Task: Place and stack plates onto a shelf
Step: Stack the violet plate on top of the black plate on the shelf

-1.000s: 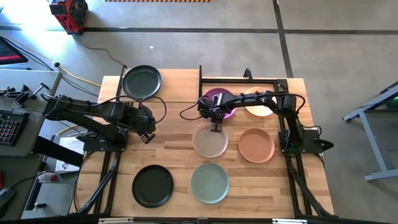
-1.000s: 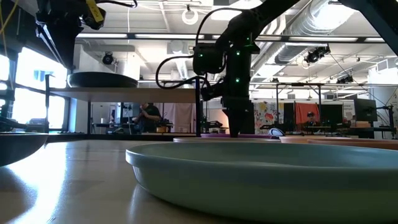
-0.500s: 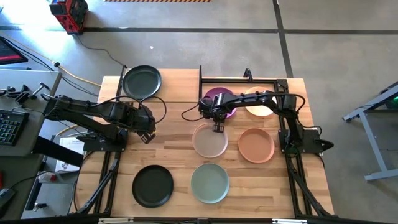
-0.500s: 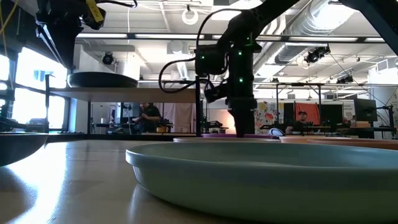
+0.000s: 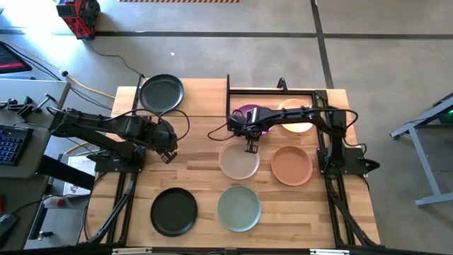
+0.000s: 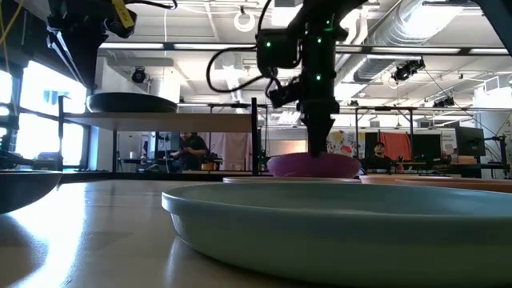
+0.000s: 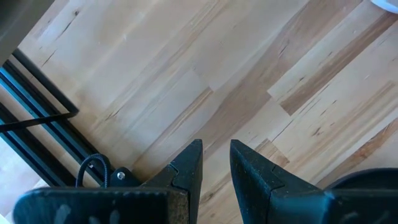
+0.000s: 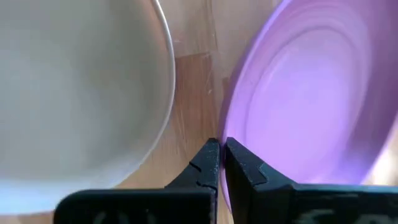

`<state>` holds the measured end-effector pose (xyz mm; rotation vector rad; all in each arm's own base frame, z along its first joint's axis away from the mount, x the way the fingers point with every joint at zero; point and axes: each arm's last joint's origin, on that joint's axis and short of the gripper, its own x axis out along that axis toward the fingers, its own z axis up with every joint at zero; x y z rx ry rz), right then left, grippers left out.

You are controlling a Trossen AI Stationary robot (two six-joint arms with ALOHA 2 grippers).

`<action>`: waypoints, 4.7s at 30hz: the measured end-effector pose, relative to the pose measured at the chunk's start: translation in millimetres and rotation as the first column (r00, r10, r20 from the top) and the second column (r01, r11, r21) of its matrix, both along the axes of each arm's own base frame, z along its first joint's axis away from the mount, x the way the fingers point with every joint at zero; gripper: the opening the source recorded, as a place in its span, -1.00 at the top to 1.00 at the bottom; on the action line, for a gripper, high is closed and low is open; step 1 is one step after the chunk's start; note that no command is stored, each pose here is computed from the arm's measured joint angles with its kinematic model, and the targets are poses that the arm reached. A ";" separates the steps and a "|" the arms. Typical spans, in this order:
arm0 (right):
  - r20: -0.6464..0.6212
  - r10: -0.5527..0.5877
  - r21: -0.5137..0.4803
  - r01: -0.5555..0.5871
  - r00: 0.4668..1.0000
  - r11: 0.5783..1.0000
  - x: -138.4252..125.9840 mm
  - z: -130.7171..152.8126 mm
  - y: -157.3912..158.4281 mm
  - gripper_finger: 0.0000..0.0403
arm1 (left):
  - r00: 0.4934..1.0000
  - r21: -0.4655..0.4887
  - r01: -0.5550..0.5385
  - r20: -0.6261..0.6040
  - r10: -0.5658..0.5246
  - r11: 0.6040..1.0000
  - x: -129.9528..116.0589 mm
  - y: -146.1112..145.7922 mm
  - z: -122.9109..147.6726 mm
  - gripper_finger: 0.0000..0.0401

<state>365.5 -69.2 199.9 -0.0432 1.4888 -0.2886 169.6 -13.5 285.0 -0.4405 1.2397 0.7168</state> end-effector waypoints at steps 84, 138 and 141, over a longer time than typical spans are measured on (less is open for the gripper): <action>0.111 0.120 -0.092 -0.110 0.987 0.990 -58.9 90.6 112.4 1.00 | 0.925 -0.331 -0.042 0.343 0.162 0.943 27.7 63.5 9.9 0.64; 0.369 0.729 -0.394 -0.613 0.577 0.685 -29.9 152.7 175.9 1.00 | 0.712 -0.785 -0.206 0.290 0.640 0.584 46.5 61.9 24.7 0.64; 0.365 0.728 -0.402 -0.607 0.581 0.686 -28.1 152.9 171.3 1.00 | 0.709 -0.799 -0.191 0.290 0.643 0.571 50.6 60.1 25.1 0.64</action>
